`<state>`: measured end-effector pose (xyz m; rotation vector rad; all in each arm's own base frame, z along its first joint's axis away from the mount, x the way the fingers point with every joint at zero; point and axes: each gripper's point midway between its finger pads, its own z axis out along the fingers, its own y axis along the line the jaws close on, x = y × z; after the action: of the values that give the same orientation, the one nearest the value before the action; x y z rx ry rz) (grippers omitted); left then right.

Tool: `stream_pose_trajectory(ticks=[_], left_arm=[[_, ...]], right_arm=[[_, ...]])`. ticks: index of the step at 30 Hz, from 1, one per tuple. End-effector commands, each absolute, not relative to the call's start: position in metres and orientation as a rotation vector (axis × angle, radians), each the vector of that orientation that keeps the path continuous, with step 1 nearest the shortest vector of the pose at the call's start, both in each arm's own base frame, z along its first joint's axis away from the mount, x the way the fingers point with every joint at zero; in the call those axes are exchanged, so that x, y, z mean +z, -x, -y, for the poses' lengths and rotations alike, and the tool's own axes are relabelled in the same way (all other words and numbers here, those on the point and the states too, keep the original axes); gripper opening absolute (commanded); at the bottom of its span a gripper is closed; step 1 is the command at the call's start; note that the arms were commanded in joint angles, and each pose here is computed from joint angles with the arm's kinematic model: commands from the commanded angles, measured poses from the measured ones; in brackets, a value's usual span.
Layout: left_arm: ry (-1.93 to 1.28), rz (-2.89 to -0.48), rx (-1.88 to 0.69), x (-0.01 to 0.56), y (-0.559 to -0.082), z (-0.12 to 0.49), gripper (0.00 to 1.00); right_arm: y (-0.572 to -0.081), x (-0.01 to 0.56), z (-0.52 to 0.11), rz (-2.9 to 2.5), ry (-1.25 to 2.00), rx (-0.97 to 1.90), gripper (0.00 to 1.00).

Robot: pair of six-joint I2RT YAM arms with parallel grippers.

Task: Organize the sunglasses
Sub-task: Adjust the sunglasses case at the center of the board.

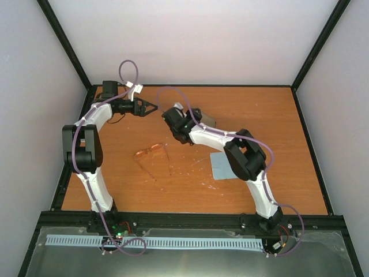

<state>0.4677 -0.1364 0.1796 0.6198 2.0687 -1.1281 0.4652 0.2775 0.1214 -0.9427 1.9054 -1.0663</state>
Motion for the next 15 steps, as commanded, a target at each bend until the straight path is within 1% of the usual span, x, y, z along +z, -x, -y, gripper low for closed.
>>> stream_pose_trajectory(ticks=[1,3,4,5,6,8,9,10,11,12,15], left_arm=[[-0.663,-1.966,-1.132,0.216,-0.466,0.139,1.00],[-0.682,-1.954,-1.143,0.220,-0.464,0.141,0.99],[-0.697,-1.953,-1.146,0.220,-0.461,0.143,1.00],[-0.713,-1.955,-1.143,0.220,-0.459,0.146,0.99],[-0.721,-1.960,-1.142,0.218,-0.457,0.148,0.99],[-0.731,-1.970,-1.147,0.212,-0.452,0.150,0.99],[-0.730,-1.976,-1.152,0.209,-0.450,0.151,0.99],[-0.727,-1.981,-1.163,0.206,-0.448,0.151,0.99],[-0.722,-1.987,-1.173,0.203,-0.447,0.152,0.99],[-0.718,-1.993,-1.180,0.201,-0.446,0.152,0.99],[-0.710,-1.999,-1.180,0.200,-0.446,0.152,0.99]], right_arm=[[-0.447,0.210,-0.261,-2.010,0.512,-0.778,0.47],[-0.437,0.213,-0.231,-2.141,0.325,-0.665,0.53],[-0.431,0.211,-0.218,-2.218,0.251,-0.586,0.53],[-0.425,0.205,-0.208,-2.287,0.192,-0.505,0.50],[-0.418,0.202,-0.205,-2.336,0.175,-0.416,0.43],[-0.406,0.197,-0.214,-2.367,0.239,-0.265,0.22],[-0.402,0.192,-0.221,-2.385,0.284,-0.210,0.14],[-0.402,0.191,-0.226,-2.402,0.307,-0.191,0.09],[-0.402,0.182,-0.230,-2.438,0.348,-0.196,0.05],[-0.404,0.176,-0.238,-2.464,0.388,-0.184,0.03],[-0.415,0.154,-0.259,-2.524,0.445,-0.162,0.03]])
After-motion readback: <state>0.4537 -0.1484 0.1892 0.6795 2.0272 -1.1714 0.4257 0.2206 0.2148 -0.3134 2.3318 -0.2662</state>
